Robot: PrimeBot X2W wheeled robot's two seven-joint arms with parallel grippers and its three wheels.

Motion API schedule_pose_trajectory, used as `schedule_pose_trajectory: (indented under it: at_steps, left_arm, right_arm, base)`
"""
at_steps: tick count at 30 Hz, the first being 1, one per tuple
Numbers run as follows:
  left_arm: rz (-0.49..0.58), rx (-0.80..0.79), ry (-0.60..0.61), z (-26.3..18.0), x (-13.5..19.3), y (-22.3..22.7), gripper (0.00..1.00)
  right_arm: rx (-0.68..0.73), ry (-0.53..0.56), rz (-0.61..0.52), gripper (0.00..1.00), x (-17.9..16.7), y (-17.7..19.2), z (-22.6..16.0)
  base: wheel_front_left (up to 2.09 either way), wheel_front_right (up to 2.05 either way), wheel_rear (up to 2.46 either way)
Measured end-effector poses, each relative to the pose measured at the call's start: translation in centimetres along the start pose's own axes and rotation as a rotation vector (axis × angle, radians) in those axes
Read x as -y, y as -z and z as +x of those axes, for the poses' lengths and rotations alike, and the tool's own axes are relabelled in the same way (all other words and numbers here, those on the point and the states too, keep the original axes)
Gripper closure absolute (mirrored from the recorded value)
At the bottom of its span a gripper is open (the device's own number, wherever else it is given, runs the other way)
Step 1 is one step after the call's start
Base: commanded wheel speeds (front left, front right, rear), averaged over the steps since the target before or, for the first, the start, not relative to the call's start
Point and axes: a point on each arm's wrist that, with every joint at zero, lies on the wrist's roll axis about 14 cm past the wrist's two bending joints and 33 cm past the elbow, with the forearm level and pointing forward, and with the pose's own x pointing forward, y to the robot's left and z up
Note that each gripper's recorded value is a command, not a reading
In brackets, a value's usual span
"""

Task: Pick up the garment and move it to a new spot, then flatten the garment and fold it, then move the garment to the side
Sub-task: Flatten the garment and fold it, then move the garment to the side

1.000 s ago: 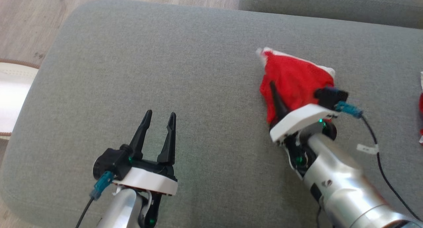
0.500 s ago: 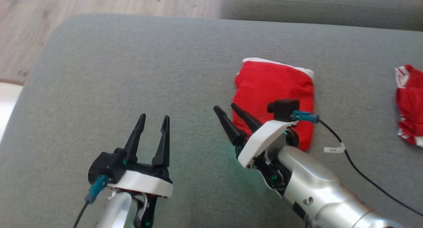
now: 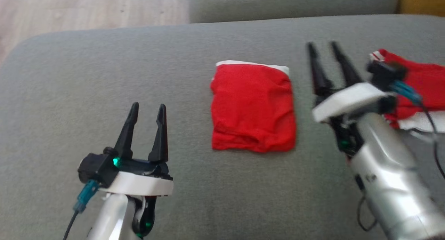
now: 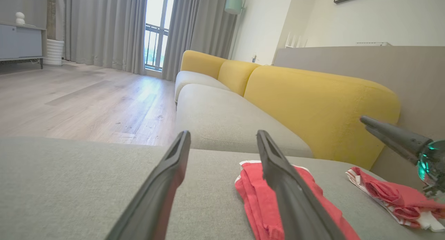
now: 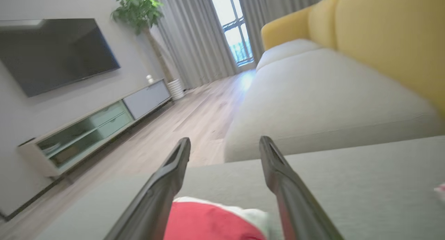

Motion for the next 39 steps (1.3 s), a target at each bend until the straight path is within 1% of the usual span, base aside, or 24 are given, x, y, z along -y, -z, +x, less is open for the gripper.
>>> schedule_pose_trajectory:
  at_steps: [2, 6, 8, 10, 13, 15, 20, 25, 30, 33, 37, 39]
  left_arm:
    - [-0.004, 0.009, 0.017, 0.5, 0.5, -0.2, 0.0]
    - [-0.013, 0.016, 0.05, 1.2, 1.5, -0.2, 0.0]
    - [-0.018, 0.02, 0.064, 1.5, 2.0, -0.3, 0.0]
    - [-0.024, 0.018, 0.073, 1.7, 2.3, -0.1, 0.0]
    - [-0.033, 0.02, 0.083, 1.9, 2.6, -0.2, 0.0]
    - [-0.034, 0.023, 0.089, 2.0, 2.8, -0.2, 0.0]
    - [-0.037, 0.013, 0.091, 1.8, 3.0, 0.1, 0.0]
    - [-0.039, 0.001, 0.081, 1.5, 2.7, 0.5, 0.0]
    - [-0.042, -0.012, 0.071, 1.4, 2.3, 1.0, 0.0]
    - [-0.049, -0.027, 0.065, 1.3, 2.1, 1.5, 0.0]
    - [-0.051, -0.044, 0.05, 1.4, 1.5, 2.2, 0.0]
    - [-0.055, -0.043, 0.042, 2.0, 1.0, 2.3, 0.0]
  right_arm:
    - [0.044, 0.061, -0.036, 0.0, 2.3, -1.0, -1.3]
    - [0.049, 0.175, -0.091, 0.0, 5.5, 0.3, -5.1]
    - [0.059, 0.238, -0.084, 0.0, 6.7, 0.7, -6.9]
    - [0.075, 0.28, -0.1, 0.0, 7.6, 0.6, -8.2]
    - [0.099, 0.316, -0.14, 0.0, 8.3, -0.1, -9.7]
    - [0.106, 0.331, -0.141, 0.0, 8.5, -0.1, -10.5]
    - [0.095, 0.337, -0.106, 0.0, 8.2, 0.8, -11.6]
    - [0.098, 0.327, -0.102, 0.0, 7.9, 0.8, -11.2]
    - [0.077, 0.314, -0.096, 0.0, 7.7, 1.6, -10.5]
    - [0.056, 0.286, -0.092, 0.0, 7.1, 2.3, -9.4]
    - [-0.021, 0.229, -0.077, 0.0, 5.9, 4.1, -7.2]
    - [-0.086, 0.193, -0.016, 0.0, 5.0, 5.8, -5.3]
  base:
    - [0.0, 0.0, 0.0]
    - [0.0, 0.0, 0.0]
    - [0.0, 0.0, 0.0]
    - [0.0, 0.0, 0.0]
    - [0.0, 0.0, 0.0]
    - [0.0, 0.0, 0.0]
    - [0.0, 0.0, 0.0]
    - [0.0, 0.0, 0.0]
    - [0.0, 0.0, 0.0]
    - [0.0, 0.0, 0.0]
    - [0.0, 0.0, 0.0]
    - [0.0, 0.0, 0.0]
